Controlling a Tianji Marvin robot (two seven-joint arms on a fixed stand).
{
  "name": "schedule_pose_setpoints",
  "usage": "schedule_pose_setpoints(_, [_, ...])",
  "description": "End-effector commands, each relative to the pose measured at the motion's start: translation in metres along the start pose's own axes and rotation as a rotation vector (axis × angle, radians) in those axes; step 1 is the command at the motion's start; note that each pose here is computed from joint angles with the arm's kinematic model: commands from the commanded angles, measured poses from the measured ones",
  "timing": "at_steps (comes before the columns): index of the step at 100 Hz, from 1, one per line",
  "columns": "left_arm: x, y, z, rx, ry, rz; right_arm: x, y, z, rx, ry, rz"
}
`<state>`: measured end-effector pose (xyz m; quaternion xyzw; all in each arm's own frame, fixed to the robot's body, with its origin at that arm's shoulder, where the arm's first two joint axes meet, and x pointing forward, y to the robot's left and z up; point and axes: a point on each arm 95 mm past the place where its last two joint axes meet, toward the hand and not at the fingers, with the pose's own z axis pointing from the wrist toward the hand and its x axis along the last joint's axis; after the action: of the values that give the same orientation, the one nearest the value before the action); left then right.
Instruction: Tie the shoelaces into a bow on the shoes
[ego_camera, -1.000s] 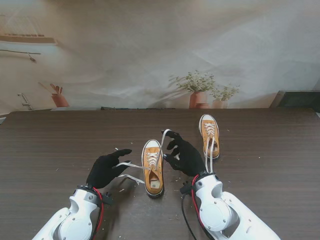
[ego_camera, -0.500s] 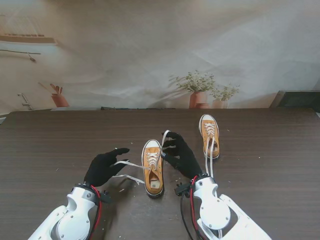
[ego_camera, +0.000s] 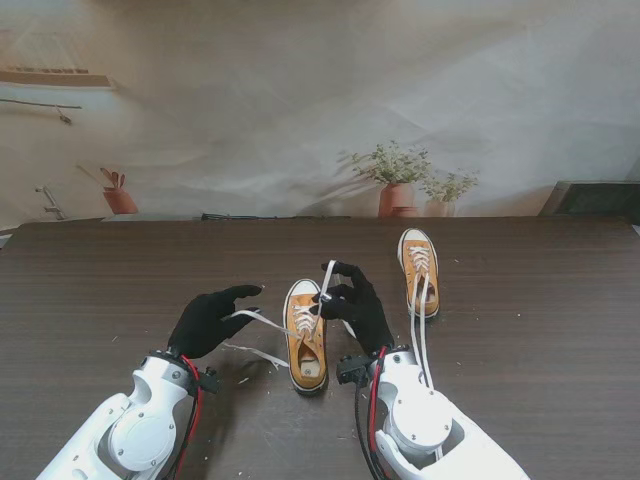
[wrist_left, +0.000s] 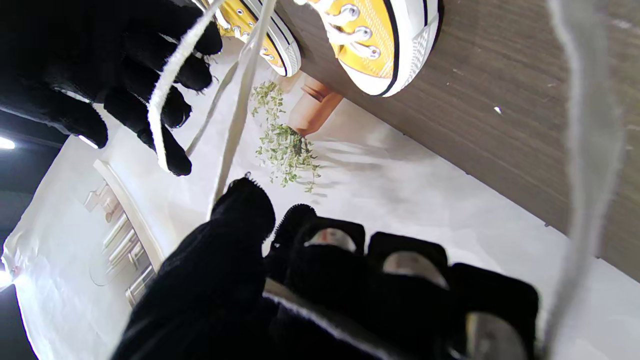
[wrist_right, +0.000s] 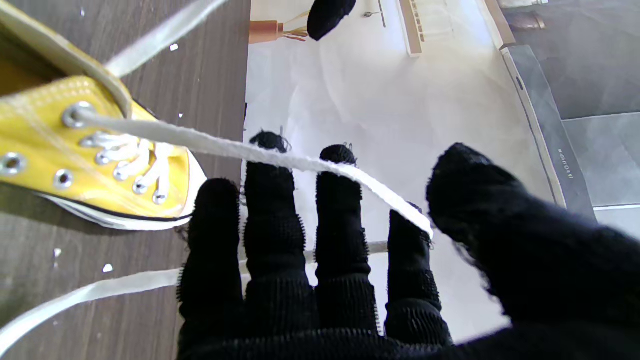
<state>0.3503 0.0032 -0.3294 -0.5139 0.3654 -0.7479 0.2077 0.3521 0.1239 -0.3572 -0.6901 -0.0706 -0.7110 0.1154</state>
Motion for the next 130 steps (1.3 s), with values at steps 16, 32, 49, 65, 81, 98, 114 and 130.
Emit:
schedule_pose_setpoints(16, [0.008,-0.012,0.015,-0.005,0.048,0.021,-0.001,-0.008,0.000,0.052,0.002,-0.025])
schedule_pose_setpoints(32, [0.011,-0.016,0.024,0.007,0.075,0.010,-0.003,-0.007,0.005,0.073,0.044,-0.149])
schedule_pose_setpoints(49, [0.020,-0.027,0.039,0.031,0.125,0.009,-0.001,-0.008,0.012,0.064,0.074,-0.215])
schedule_pose_setpoints(65, [0.031,-0.036,0.054,0.053,0.175,-0.004,0.000,-0.013,0.016,0.059,0.082,-0.237])
schedule_pose_setpoints(81, [0.046,-0.040,0.070,0.064,0.223,-0.029,-0.001,-0.016,0.019,0.070,0.080,-0.247])
schedule_pose_setpoints(98, [0.064,-0.042,0.083,0.070,0.280,-0.034,-0.004,-0.015,0.021,0.068,0.079,-0.265])
schedule_pose_setpoints(114, [0.078,-0.037,0.099,0.061,0.318,-0.059,-0.005,-0.014,0.021,0.076,0.083,-0.284])
schedule_pose_setpoints(130, [0.092,-0.031,0.113,0.050,0.350,-0.081,-0.004,-0.013,0.021,0.078,0.089,-0.292])
